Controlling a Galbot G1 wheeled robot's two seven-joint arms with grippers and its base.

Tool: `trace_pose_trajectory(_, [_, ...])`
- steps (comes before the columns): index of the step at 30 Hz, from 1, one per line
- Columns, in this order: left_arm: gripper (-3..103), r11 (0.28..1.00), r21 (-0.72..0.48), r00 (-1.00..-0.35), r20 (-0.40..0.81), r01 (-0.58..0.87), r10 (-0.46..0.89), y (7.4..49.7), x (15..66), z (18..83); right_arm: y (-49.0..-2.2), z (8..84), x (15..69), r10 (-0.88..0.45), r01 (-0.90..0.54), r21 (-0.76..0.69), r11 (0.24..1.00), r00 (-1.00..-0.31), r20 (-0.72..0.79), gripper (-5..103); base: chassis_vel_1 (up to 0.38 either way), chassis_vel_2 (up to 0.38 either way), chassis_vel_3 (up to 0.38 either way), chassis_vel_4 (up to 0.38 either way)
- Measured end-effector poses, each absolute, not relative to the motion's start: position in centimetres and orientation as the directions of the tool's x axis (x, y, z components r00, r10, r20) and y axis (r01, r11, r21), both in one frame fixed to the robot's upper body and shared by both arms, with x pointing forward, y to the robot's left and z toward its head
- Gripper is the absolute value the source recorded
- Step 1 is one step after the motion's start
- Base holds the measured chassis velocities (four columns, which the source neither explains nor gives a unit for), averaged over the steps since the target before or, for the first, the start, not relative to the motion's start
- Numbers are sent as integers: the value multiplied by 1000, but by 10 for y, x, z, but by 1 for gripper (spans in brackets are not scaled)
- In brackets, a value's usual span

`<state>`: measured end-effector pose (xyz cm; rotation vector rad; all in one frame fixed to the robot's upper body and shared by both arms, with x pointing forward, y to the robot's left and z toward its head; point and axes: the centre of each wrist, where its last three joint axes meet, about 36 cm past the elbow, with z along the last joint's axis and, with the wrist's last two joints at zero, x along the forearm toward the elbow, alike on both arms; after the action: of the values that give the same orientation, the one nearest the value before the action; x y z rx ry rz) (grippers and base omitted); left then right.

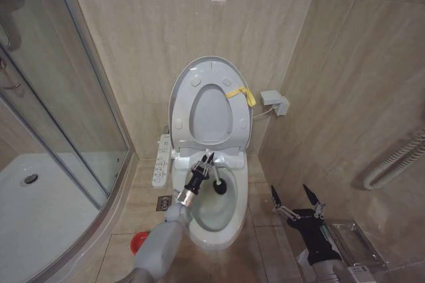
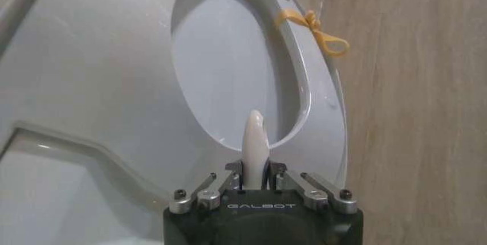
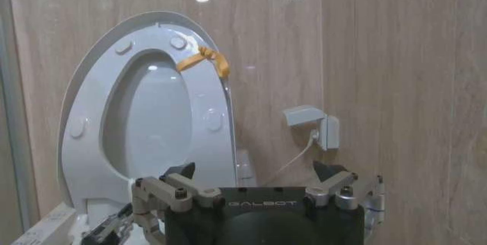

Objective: Open the toilet lid, clean the toilet bowl with a toilet brush, close the toilet lid, and flush.

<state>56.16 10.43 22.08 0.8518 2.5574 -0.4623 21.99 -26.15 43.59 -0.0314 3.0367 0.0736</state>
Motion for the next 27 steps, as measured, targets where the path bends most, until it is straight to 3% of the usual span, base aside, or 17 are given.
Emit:
trace_pose_trajectory(6, [22, 743, -140, -713, -441, 654, 545, 112, 558, 211, -262, 436, 220, -18, -23, 47, 999, -994, -104, 100, 0, 0, 0, 0])
trace_pose_trajectory(15, [22, 727, -16, -676, -384, 687, 630, 168, 540, 213, -262, 436, 220, -18, -23, 47, 999, -994, -104, 100, 7, -1, 3, 4])
trace_pose_trajectory(27, [22, 752, -109, -738, -323, 651, 592, 195, 473, 212, -262, 436, 220, -18, -23, 47, 999, -994, -104, 100, 0, 0, 0, 0])
